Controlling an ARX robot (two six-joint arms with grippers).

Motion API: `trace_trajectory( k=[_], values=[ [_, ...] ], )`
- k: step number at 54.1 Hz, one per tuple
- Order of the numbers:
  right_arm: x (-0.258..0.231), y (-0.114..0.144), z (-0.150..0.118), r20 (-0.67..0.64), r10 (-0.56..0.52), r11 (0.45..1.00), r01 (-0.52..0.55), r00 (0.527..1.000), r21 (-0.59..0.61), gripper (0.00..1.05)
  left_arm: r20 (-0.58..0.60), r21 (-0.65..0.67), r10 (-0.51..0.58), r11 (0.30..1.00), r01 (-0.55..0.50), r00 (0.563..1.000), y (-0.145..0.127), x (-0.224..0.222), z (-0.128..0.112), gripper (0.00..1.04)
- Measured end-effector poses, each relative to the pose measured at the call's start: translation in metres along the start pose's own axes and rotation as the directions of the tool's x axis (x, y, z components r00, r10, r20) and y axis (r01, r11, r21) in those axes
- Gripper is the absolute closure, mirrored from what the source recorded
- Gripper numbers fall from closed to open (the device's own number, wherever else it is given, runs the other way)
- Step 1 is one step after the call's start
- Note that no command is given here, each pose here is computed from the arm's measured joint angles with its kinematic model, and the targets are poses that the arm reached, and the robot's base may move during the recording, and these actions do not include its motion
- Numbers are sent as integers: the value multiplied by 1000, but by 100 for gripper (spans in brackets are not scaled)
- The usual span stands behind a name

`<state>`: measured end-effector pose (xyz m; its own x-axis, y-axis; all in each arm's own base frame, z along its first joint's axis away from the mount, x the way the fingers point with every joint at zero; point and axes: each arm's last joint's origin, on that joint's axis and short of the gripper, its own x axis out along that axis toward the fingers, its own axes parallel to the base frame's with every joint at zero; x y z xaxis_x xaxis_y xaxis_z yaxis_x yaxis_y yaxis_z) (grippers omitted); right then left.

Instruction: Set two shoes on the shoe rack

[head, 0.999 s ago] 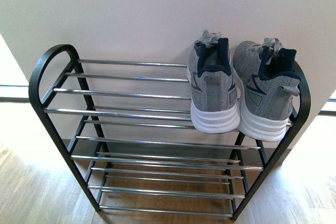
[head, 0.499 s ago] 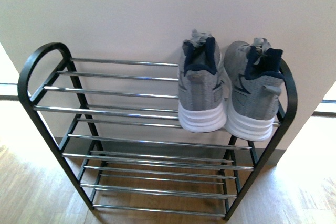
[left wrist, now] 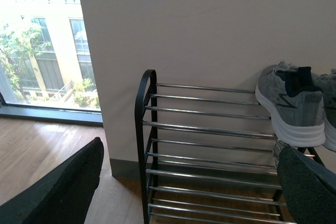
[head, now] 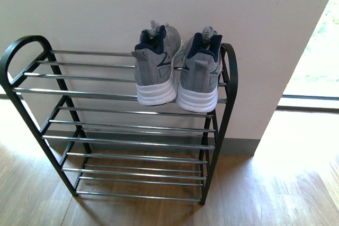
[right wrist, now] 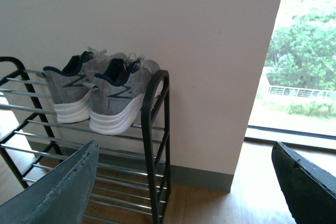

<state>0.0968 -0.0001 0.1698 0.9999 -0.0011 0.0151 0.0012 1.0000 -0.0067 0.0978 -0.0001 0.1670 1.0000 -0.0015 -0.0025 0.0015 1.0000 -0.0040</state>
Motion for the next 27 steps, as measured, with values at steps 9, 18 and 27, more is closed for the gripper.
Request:
trace_trajectory(
  k=[9,18,27],
  values=[
    [0,0,0,0,0,1000,0,1000,0,9,0,0,0,1000,0,1000,0,0,0,9],
    [0,0,0,0,-3,1000,3,1000,0,9,0,0,-1,1000,1,1000,0,0,0,9],
    [0,0,0,0,-2,1000,2,1000,0,9,0,0,0,1000,0,1000,0,0,0,9]
  ],
)
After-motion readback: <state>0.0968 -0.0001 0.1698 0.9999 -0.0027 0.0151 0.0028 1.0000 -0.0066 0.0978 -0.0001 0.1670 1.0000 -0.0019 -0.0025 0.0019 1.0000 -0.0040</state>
